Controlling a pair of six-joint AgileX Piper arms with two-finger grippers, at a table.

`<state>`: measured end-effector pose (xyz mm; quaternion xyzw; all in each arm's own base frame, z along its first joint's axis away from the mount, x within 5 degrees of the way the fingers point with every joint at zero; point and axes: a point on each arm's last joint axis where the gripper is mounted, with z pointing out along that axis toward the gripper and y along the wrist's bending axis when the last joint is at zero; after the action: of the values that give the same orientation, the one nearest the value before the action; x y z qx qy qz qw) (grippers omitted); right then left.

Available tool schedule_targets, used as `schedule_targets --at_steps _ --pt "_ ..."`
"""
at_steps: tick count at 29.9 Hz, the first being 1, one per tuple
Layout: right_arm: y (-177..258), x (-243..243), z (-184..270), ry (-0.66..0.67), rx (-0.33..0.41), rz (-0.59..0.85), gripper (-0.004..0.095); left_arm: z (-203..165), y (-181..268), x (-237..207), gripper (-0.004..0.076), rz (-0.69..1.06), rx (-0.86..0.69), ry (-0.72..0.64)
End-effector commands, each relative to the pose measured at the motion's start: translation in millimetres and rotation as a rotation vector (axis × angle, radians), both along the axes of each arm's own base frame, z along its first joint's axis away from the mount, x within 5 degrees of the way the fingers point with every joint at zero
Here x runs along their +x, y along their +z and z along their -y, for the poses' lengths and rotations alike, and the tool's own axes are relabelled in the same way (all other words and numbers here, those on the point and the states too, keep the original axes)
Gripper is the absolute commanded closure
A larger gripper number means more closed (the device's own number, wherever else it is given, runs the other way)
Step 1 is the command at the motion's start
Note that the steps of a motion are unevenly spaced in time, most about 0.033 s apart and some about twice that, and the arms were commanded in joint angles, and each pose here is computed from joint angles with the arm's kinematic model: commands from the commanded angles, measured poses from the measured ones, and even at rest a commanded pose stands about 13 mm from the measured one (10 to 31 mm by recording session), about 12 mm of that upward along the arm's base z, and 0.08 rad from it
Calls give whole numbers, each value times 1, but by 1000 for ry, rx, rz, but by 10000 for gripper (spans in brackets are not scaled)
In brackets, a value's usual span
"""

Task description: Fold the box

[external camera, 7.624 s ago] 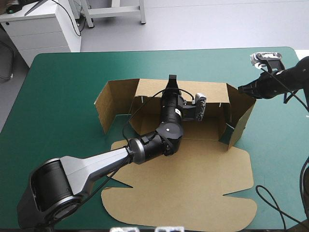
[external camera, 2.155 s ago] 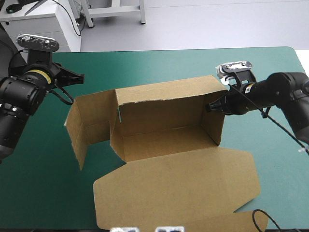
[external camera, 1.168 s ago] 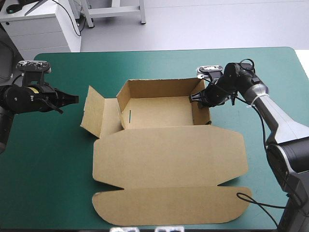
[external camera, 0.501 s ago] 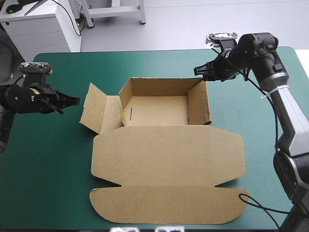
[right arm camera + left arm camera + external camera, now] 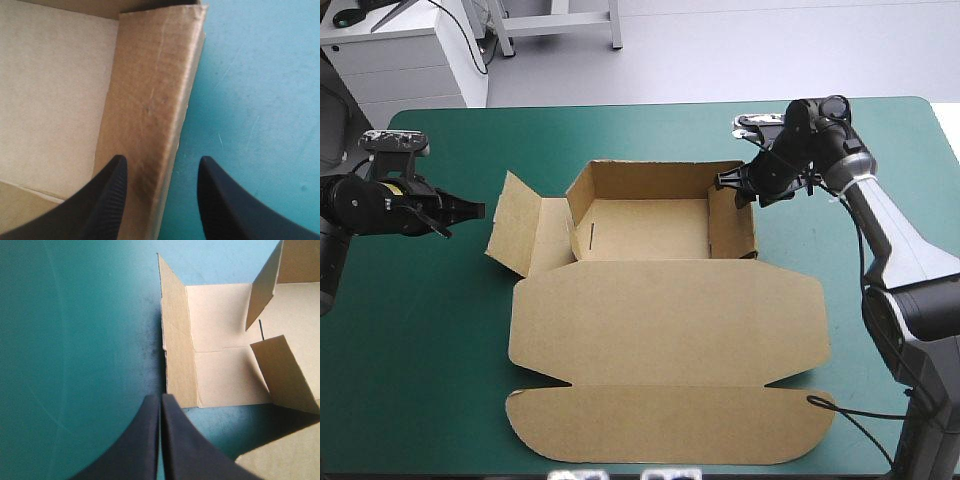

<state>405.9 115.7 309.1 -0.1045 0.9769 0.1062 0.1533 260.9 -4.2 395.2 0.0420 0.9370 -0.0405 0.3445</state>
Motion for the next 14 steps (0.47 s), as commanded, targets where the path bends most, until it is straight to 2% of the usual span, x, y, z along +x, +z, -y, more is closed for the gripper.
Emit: schedule_targets --at_steps 1,4,6,10,14 --pt "7 1 -2 7 33 17 490 0 18 -4 731 99 -11 5" --pt "-11 8 -8 54 55 -27 491 0 18 -4 731 93 -11 4" --pt "-17 10 -10 51 76 -47 551 0 18 -4 731 92 -12 5" --pt "-17 10 -10 65 70 -41 929 0 18 -4 731 98 -13 8" --pt "-5 5 -9 66 74 -13 927 0 12 2 731 76 -20 15"
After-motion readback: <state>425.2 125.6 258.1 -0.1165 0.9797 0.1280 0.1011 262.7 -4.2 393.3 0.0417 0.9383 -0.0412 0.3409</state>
